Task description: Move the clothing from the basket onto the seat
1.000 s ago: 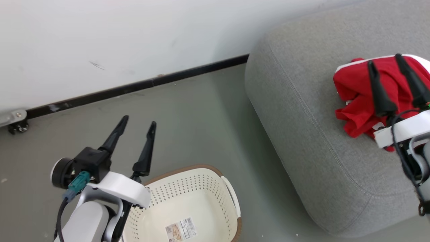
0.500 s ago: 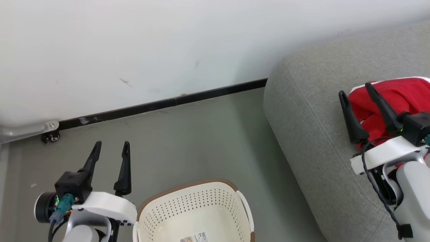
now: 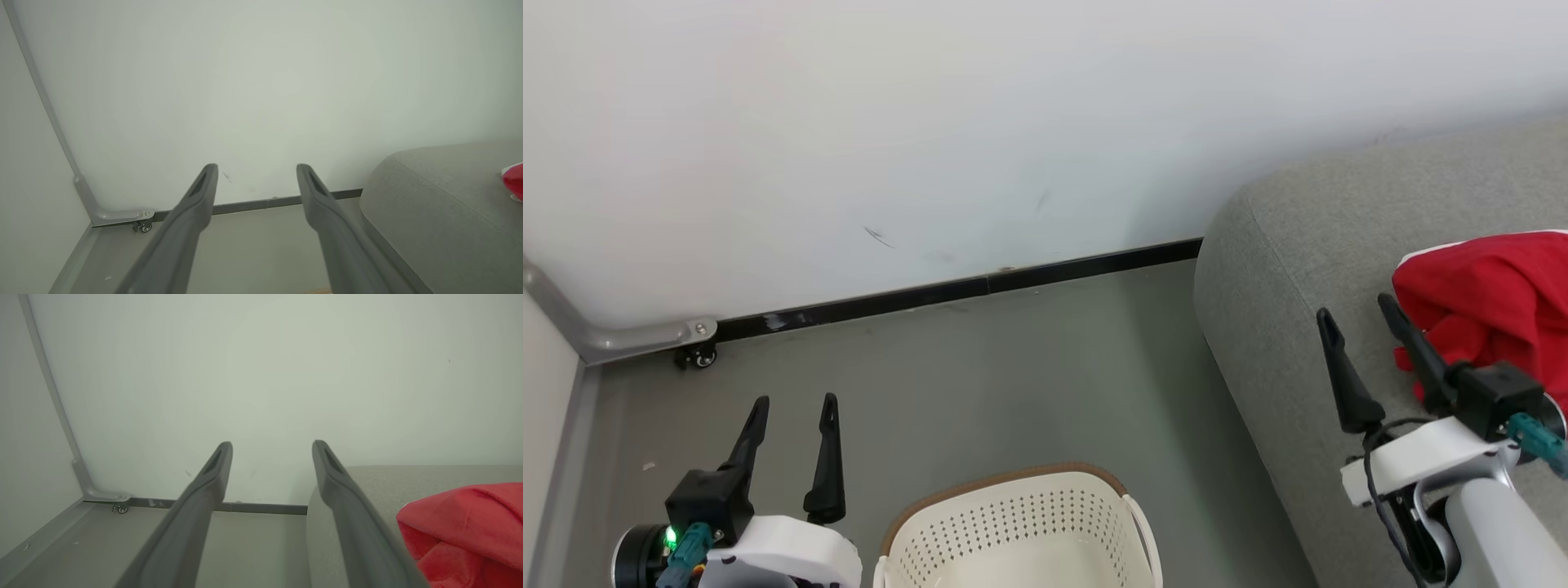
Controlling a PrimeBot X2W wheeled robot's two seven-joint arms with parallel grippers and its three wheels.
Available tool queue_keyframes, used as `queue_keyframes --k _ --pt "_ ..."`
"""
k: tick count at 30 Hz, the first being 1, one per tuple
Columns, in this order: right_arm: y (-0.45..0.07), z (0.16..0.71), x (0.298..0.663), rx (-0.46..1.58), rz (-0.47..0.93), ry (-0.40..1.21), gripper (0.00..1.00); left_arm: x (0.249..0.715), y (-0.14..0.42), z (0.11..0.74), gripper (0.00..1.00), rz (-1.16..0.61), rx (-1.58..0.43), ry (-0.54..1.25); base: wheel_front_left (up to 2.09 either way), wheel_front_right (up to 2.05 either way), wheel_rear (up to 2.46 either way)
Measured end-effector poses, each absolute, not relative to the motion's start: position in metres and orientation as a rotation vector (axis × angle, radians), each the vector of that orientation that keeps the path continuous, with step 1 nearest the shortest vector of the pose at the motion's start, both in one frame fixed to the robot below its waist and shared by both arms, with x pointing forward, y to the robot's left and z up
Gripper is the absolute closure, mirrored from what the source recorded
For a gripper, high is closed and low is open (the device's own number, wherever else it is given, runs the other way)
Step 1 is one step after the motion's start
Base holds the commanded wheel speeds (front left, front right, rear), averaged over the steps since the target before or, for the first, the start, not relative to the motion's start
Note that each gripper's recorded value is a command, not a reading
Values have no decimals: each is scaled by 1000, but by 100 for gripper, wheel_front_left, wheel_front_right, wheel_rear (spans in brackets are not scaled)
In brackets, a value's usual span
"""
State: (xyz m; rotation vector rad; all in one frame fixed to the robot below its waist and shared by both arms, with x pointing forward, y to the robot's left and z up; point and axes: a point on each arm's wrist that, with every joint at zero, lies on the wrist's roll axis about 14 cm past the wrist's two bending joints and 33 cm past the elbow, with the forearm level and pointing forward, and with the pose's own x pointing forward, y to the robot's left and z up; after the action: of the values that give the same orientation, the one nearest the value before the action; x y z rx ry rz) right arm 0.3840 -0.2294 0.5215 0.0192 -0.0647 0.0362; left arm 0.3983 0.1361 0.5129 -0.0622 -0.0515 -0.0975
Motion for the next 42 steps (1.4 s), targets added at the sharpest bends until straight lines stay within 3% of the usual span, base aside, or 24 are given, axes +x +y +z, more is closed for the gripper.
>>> queue_keyframes --k 17,42 --pt "-191 495 356 110 40 -25 0 380 149 527 0 -28 -58 -104 0 0 0" --pt "-203 494 345 59 -9 -14 0 382 158 518 0 11 -18 -85 0 0 0"
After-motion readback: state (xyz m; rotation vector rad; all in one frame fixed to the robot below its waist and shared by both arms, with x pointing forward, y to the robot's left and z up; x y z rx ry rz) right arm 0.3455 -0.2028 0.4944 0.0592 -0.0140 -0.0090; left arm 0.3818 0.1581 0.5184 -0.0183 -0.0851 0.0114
